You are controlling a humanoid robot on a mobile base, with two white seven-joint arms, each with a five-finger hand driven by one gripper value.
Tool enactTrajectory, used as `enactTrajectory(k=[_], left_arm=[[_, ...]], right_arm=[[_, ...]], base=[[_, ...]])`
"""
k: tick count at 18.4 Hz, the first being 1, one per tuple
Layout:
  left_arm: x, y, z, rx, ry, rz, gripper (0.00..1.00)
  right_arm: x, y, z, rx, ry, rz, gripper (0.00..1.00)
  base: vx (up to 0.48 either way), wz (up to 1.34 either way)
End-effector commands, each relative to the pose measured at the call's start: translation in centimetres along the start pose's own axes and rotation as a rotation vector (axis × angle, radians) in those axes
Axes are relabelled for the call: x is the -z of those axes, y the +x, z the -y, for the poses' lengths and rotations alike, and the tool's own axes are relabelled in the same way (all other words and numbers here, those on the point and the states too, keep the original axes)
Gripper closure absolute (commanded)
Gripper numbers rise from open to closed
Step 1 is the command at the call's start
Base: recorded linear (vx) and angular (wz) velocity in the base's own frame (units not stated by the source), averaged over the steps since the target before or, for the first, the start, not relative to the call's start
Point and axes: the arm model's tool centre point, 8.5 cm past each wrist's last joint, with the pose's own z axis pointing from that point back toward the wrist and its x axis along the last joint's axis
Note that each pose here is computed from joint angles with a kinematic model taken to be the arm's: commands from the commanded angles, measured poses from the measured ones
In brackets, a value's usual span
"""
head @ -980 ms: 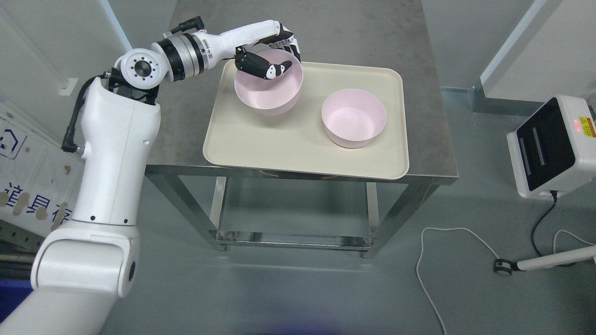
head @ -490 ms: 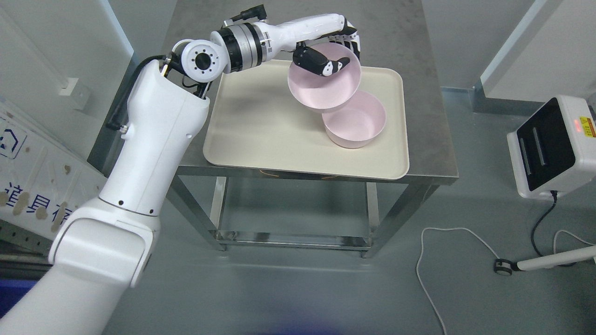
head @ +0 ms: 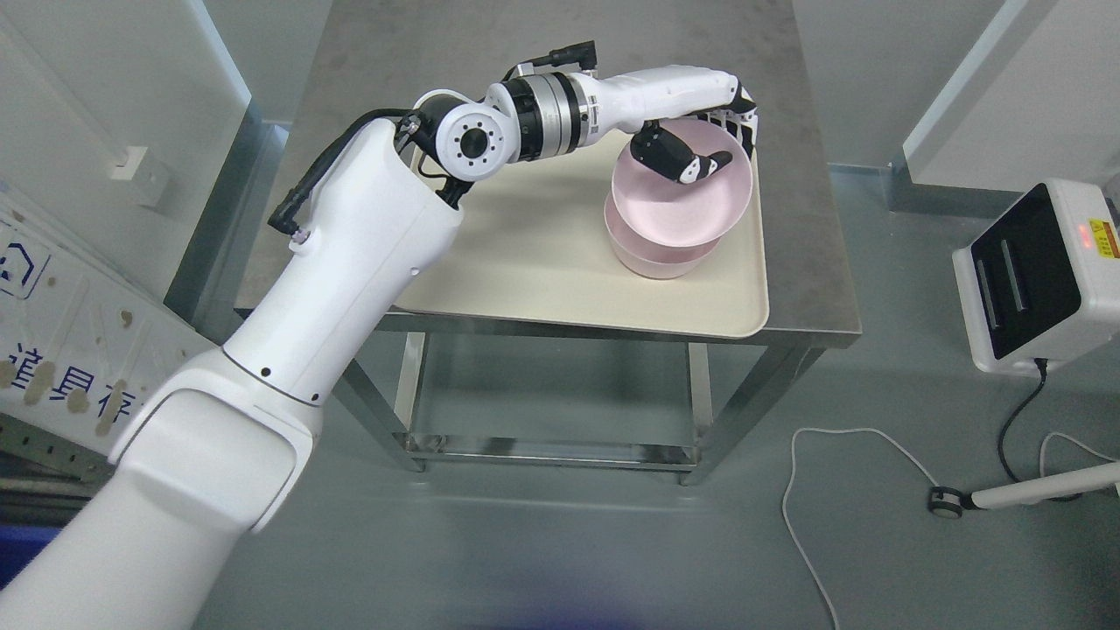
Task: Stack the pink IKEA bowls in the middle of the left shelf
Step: 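Carry the bowl over the other pink bowl and lower it inside, then release the stacked bowl and move the left hand to the stack's rim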
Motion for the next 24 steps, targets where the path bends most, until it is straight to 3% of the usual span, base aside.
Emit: enactTrajectory(k=[1,11,12,13,14,15,18,21,22,24], left_arm=[[1.1,-0.3,0.1,0.062,-0.087,-0.043,0.97],[0.8,-0.9,0.2,0.083,-0.161,-0.084,0.93],[0.7,-1.0,0.1,0.081,-0.156,-0.086,0.90],[0.6,-1.1,0.0,0.075,-0.150,-0.085,0.76],[0.4,-1.3,-0.4,0.065,-0.133,-0.088,0.50],[0.1,-1.4,-0.8,0.049,-0.107,-0.084,0.42],[-2.9,-2.5,-5.0,-0.057,0.080,-0.056,0.33],[-7.2,-3.4,-8.4,-0.295,0.346,0.110,0.27],[-9.2,-3.8,-8.3,-0.398,0.449,0.214,0.27],[-10.3,-4.1,-4.3,-0.445,0.473,0.274,0.26]], right_arm=[[0.0,0.0,1.2,-0.001,-0.019,0.001,0.00],[0.0,0.0,1.2,-0.003,-0.018,0.001,0.00],[0.0,0.0,1.2,-0.003,-0.018,0.001,0.00],[0.0,0.0,1.1,-0.003,-0.017,0.001,0.00],[0.0,0.0,1.2,-0.003,-0.018,0.001,0.00],[0.0,0.0,1.2,-0.003,-0.018,0.001,0.00],[0.0,0.0,1.2,-0.003,-0.018,0.001,0.00],[0.0,0.0,1.2,-0.001,-0.019,0.001,0.00],[0.0,0.0,1.1,-0.001,-0.017,0.001,0.00],[0.0,0.0,1.2,-0.001,-0.019,0.001,0.00]], base=[[0.000,0.00],[0.000,0.00],[0.000,0.00],[0.000,0.00],[0.000,0.00],[0.000,0.00],[0.000,0.00],[0.000,0.00],[0.000,0.00],[0.000,0.00]])
